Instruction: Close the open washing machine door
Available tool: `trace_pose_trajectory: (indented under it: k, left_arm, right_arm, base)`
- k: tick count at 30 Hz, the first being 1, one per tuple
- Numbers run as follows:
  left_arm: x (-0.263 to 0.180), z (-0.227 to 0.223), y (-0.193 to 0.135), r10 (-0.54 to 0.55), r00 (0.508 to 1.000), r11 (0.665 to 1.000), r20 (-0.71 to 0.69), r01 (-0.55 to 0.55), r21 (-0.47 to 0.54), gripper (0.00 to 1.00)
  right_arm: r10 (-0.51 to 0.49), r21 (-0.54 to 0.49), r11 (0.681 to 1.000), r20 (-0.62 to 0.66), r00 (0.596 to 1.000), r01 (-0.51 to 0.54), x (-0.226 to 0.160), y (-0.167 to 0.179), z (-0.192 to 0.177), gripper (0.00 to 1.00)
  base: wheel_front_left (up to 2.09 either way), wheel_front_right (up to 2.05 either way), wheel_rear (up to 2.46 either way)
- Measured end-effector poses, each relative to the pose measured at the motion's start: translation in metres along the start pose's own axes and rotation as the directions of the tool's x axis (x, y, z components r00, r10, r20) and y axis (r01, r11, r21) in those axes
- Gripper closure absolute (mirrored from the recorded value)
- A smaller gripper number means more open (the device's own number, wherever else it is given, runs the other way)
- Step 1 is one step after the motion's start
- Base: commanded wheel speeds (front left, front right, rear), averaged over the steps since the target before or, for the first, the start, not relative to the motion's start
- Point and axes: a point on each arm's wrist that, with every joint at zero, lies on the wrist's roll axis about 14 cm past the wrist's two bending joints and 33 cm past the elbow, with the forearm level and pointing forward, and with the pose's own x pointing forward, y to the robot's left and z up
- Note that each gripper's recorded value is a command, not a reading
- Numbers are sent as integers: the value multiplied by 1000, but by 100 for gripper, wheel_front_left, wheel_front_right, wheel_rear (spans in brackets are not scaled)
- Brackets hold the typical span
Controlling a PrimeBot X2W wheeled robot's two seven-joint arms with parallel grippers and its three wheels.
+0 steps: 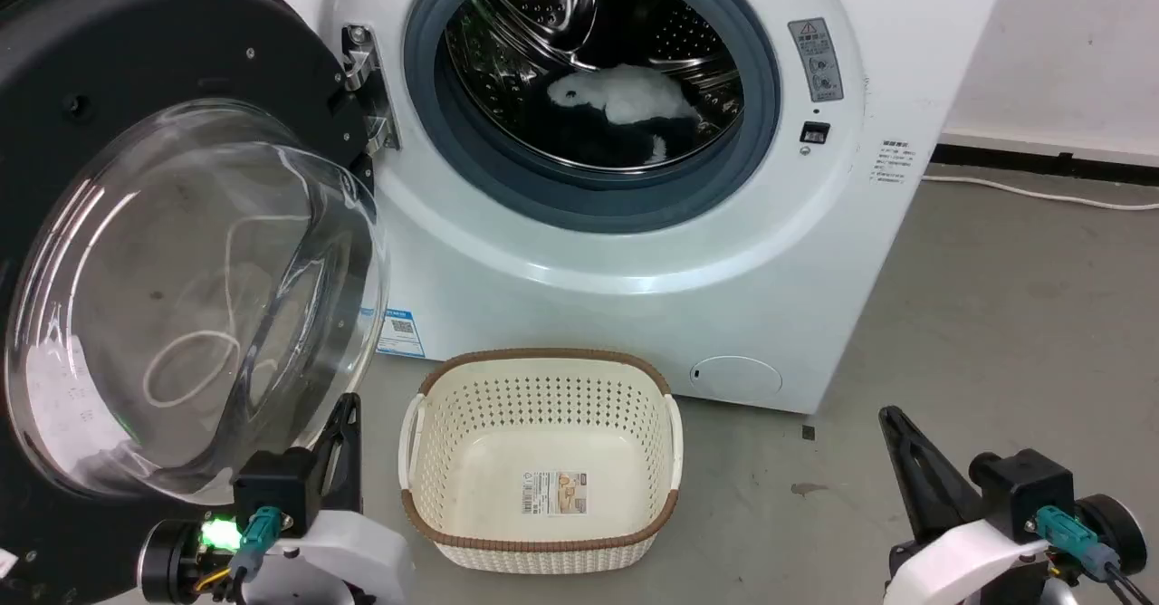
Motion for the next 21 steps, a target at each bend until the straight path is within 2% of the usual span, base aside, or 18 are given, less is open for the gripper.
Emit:
trace_pose_trajectory:
  k: [21]
  left_arm:
    - [0,0,0,0,1000,1000,0,0,0,100]
  right_arm:
    - [0,0,1000,0,1000,0,0,0,0,100]
  base:
    - [0,0,0]
